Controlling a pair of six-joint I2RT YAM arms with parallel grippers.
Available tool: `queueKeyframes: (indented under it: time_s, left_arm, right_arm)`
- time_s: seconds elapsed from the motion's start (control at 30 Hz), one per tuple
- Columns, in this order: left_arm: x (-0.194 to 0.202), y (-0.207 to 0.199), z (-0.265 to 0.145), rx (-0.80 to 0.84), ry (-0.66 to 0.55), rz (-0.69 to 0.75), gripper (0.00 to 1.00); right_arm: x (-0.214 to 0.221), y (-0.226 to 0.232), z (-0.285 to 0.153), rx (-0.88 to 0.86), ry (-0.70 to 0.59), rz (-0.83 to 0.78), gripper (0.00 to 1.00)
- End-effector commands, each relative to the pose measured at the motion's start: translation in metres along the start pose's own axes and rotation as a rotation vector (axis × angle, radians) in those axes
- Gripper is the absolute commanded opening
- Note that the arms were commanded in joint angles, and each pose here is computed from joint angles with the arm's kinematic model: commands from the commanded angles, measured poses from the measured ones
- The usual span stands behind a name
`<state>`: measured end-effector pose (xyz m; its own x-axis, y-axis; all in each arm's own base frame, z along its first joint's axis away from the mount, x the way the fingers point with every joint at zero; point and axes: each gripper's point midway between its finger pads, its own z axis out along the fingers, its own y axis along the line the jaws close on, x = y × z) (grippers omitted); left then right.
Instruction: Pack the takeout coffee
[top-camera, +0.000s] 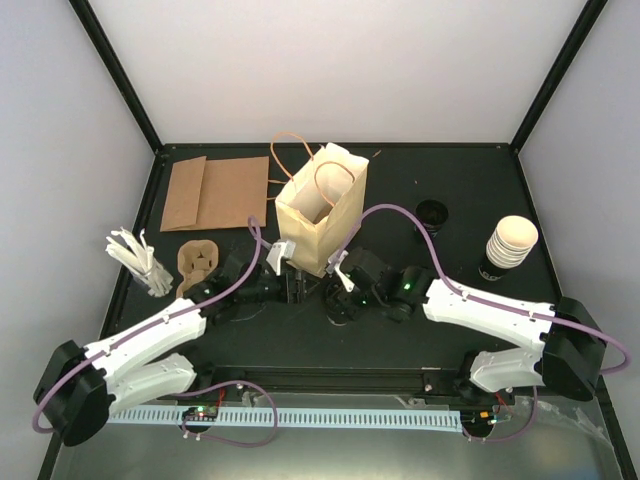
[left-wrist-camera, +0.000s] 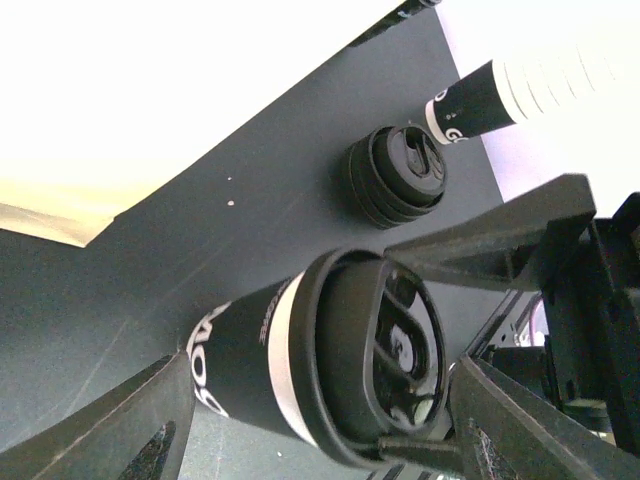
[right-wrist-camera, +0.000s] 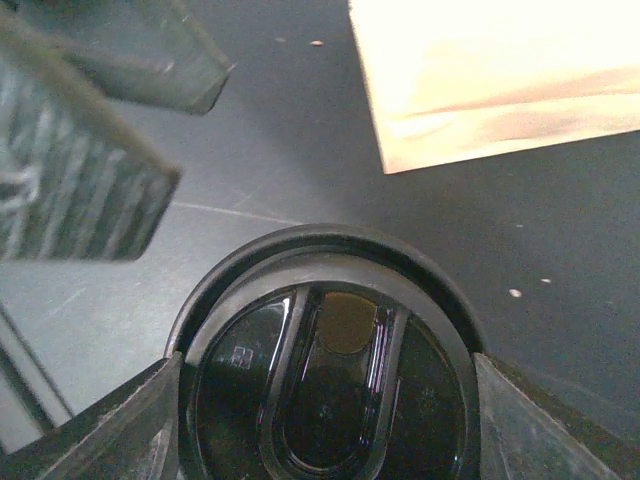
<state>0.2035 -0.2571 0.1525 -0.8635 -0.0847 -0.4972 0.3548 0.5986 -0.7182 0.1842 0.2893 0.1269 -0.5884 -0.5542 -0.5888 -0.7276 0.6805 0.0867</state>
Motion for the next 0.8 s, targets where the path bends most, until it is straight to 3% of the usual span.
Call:
queueKeyframes:
  time_s: [0.0,0.5,0.77]
  left_arm:
    - [-0.012,-0.006,-0.014,-0.027,-0.052,0.024,0.72]
    - [0.012,0.019,-0.027,-0.058,-0.042,-0.027,0.71]
    - [0.030,0.028,-0.018,-0.054,0.033,-0.057,0.62]
  right_arm:
    - [0.061,0.033,0.004,-0.157,0.243,-0.025,0.60]
    - [0.089,0.051,0.014,-0.113,0.362,-0.153,0.60]
    - [0.095,0.053,0.016,-0.121,0.389,-0.148,0.60]
